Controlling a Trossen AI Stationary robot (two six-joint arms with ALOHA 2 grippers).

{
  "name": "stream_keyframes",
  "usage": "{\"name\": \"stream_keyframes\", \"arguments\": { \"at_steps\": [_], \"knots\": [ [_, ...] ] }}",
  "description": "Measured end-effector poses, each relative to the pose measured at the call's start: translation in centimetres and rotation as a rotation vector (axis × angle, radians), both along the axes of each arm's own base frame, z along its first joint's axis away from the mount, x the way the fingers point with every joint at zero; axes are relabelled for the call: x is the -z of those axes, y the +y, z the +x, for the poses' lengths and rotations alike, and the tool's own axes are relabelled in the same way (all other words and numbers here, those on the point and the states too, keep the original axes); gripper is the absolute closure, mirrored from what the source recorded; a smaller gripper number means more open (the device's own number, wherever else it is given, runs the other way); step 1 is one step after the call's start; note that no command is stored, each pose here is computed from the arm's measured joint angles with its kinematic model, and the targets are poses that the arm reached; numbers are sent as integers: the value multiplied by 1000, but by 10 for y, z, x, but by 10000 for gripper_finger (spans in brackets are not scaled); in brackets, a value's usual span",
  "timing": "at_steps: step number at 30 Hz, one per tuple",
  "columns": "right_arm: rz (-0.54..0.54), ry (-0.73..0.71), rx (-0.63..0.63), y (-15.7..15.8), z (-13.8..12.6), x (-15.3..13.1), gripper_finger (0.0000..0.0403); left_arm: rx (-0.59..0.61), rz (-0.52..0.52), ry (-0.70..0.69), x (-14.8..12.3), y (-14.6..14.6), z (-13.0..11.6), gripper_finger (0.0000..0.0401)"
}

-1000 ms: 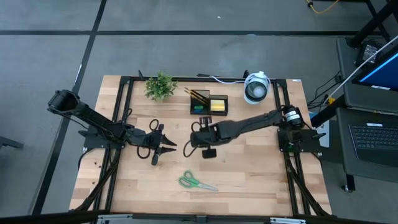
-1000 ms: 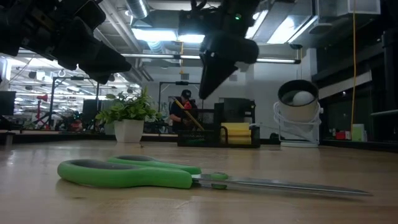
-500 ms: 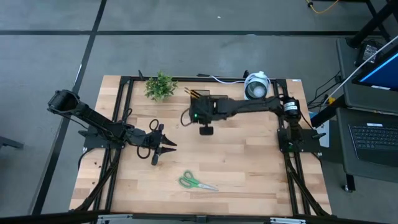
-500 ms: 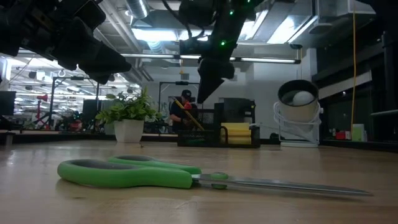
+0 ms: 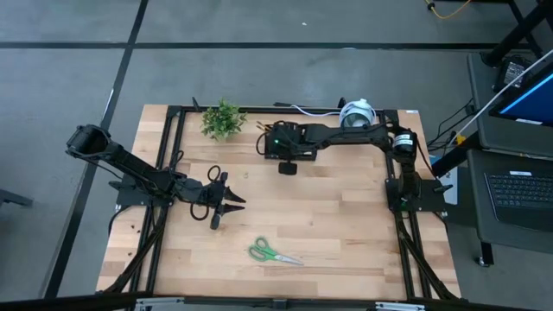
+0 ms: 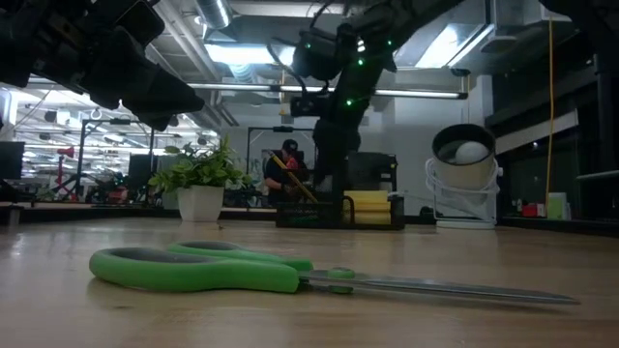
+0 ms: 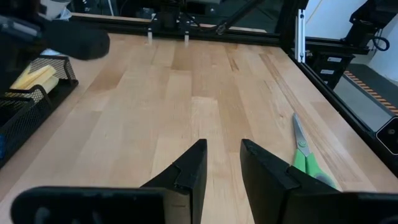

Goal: Pick and place office supplies into organizer
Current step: Put the bottom yellow binder clip into the black organizer

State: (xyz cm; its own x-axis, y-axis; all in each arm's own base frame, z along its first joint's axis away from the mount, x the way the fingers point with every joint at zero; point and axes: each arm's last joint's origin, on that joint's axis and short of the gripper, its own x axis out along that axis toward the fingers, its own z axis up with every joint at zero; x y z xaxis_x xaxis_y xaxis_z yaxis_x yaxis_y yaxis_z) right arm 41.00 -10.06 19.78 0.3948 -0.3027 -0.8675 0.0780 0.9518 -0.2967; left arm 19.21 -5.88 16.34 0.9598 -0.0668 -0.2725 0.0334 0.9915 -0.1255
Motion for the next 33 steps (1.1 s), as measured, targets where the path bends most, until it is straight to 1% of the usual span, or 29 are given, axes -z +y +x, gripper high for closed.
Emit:
{"name": "stream_keyframes", "arguments": {
  "at_steps": [7,13,16,33],
  "knots": [
    [-8,-46,11,-3,-2,17,321,-11,3,-1,0,0,0,311],
    [-12,-57,14,-4,-4,23,321,-18,5,-2,0,1,0,311],
    [-9,-78,33,-6,-4,23,321,-18,5,-2,0,1,0,311],
    [4,-72,59,-8,-6,25,321,-19,4,-2,0,1,0,311]
  ]
}}
